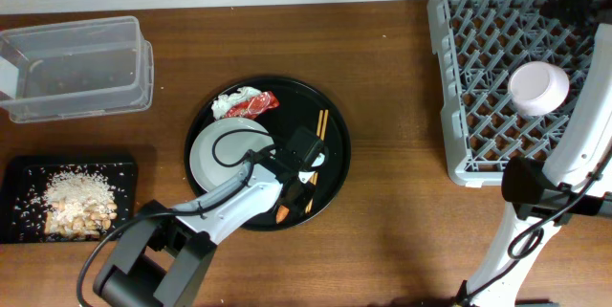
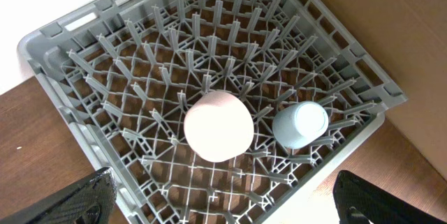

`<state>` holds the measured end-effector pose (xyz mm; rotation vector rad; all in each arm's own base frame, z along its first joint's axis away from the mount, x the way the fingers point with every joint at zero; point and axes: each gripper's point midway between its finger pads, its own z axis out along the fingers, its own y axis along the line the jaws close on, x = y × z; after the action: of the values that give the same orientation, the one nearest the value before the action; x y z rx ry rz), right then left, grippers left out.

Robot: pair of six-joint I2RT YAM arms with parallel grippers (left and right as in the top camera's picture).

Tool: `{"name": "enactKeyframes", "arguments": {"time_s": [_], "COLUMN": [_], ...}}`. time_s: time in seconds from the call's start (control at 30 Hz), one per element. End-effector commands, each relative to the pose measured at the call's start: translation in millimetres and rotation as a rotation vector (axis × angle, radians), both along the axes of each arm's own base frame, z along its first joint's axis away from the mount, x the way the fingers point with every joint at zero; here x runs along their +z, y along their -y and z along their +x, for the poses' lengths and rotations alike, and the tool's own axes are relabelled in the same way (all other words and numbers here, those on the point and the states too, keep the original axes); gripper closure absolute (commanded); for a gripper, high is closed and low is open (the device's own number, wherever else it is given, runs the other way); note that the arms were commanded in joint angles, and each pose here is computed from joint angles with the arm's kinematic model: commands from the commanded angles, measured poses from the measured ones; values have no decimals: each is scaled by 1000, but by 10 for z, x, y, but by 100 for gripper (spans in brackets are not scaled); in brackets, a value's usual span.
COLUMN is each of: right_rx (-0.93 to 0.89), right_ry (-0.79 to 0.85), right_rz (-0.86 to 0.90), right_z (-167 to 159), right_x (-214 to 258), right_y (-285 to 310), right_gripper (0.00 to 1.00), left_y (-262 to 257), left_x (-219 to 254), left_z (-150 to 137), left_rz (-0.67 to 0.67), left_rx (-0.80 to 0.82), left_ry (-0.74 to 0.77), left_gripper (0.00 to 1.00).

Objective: Sort waste into correct bins and load items into the dishwasher rack
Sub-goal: 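Grasp the carrot with the left gripper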

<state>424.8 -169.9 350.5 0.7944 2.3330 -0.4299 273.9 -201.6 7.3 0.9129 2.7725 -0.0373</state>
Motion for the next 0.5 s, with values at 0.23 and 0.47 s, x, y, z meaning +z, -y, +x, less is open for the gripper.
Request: {"name": "enactKeyframes", "arguments": {"time_s": [0.23,0.47], "right_rx": [-16,-16], "right_ry": [17,17], "right_rz": [-16,-16], "right_z": [-91,-91], "right_x": [111,111], "right_y": [13,13], "right_gripper": [2,2], "left_y": [-67,-41], "left_x": [-67,-69], "left_z": [-35,-64], "left_rz": [35,18], "left_rx": [-7,-3], "left_ry": [-17,-34], "left_gripper": [59,75]}}
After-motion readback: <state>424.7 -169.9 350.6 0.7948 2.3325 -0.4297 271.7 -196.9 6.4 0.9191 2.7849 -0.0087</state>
